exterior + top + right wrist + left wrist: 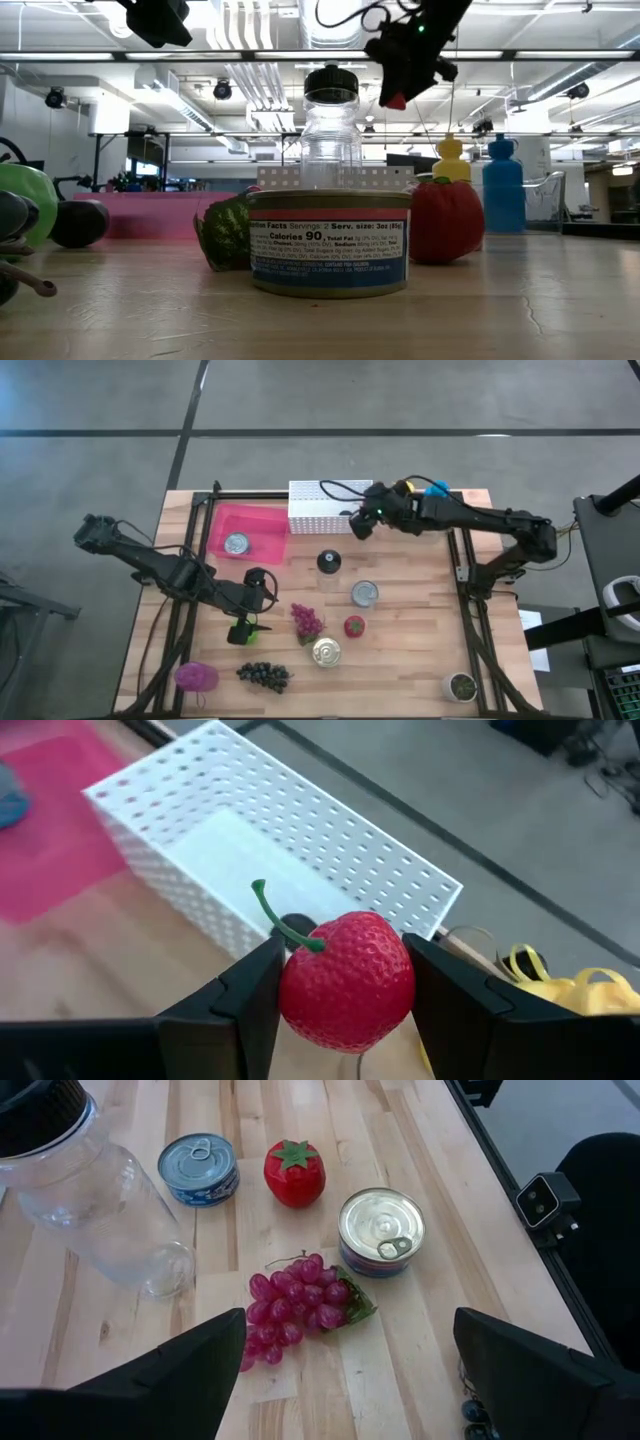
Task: Pick & Place Food Item
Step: Put the red strawberry into the white bin
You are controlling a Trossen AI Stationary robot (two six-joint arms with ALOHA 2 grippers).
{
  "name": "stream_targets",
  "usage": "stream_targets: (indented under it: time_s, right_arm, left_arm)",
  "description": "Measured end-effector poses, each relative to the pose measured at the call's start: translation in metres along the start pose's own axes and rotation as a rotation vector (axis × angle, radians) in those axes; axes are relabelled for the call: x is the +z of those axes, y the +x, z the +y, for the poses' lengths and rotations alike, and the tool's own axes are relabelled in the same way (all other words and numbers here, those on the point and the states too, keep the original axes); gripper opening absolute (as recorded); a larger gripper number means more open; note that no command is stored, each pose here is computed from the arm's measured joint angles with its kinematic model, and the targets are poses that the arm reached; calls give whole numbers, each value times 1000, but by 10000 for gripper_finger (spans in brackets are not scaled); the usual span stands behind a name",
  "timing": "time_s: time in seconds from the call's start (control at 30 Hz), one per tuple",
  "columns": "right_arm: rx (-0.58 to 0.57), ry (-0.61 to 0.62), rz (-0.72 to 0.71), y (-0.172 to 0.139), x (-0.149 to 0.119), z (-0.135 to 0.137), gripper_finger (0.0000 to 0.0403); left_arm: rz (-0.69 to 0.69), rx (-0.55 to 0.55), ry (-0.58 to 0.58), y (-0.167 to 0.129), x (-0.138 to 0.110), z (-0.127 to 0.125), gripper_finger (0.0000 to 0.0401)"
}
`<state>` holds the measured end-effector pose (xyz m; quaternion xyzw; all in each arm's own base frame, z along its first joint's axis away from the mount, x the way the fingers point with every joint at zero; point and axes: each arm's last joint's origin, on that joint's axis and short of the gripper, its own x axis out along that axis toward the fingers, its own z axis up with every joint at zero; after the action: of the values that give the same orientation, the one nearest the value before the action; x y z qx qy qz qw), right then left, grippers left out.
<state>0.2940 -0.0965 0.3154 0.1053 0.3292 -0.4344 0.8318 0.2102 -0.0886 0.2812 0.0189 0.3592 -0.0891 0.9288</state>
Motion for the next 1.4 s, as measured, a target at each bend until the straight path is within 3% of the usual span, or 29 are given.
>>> stream_targets:
  time_s: [0.33,0.67,1.4]
  right_arm:
    - [-47,-7,62,42,8,9,182]
    - [5,28,138,76,17,7,182]
    - [-24,43,160,93,10,-1,183]
  left_arm:
    - [9,2,2,1,-2,0,358]
    - [10,2,2,1,-2,0,367]
    - [20,4,-5,1,-3,0,360]
